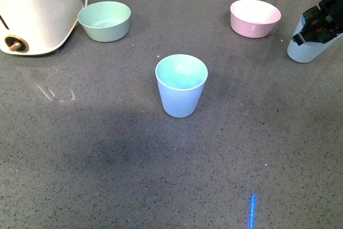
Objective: Stack blue cups with both arms
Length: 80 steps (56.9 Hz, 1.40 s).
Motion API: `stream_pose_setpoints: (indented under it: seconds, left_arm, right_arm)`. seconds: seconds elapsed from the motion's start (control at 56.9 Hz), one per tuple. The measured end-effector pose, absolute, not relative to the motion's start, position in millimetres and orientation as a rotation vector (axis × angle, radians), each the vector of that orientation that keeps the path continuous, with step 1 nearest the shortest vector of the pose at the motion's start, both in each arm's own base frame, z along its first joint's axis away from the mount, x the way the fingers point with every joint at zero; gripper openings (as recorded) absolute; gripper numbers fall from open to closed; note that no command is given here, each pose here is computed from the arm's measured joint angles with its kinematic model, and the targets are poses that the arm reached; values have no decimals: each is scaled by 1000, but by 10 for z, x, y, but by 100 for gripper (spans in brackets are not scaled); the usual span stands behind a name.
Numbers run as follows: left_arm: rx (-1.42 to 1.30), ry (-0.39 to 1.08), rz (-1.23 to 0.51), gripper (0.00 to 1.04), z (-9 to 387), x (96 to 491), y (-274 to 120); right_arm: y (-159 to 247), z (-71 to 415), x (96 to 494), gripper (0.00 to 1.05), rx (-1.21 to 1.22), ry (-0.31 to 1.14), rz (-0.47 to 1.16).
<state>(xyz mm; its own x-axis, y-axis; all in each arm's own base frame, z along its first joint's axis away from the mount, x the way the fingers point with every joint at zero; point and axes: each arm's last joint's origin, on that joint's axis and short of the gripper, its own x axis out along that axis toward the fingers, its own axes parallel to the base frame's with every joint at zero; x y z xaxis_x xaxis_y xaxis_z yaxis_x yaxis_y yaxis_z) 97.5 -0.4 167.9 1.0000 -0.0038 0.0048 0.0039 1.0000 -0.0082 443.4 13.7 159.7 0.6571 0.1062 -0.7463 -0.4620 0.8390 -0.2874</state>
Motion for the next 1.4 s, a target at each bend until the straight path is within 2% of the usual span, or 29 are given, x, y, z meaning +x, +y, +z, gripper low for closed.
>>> stream_pose_setpoints:
  seconds: [0.176, 0.316, 0.492, 0.65, 0.983, 1.405]
  left_arm:
    - [-8, -5, -4, 96, 1679, 975, -4]
    - [-8, -5, -4, 96, 1679, 975, -4]
    - [-8, -5, -4, 96, 1679, 975, -4]
    - [-8, -5, -4, 96, 1679, 975, -4]
    - [-8, -5, -4, 96, 1679, 975, -4]
    - [-8, -5, -4, 96, 1679, 975, -4]
  right_arm:
    - [136, 1876, 4281, 2, -490, 754, 392]
    - [320, 2242, 4001, 2, -506, 688, 502]
    - [894, 2575, 3440, 2, -540, 599, 796]
    - [1349, 2625, 3206, 2, -580, 549, 940]
    - [1740, 2464, 3059, 2, -633, 571, 1037]
    - [1819, 2228, 3081, 2, -640, 628, 1045]
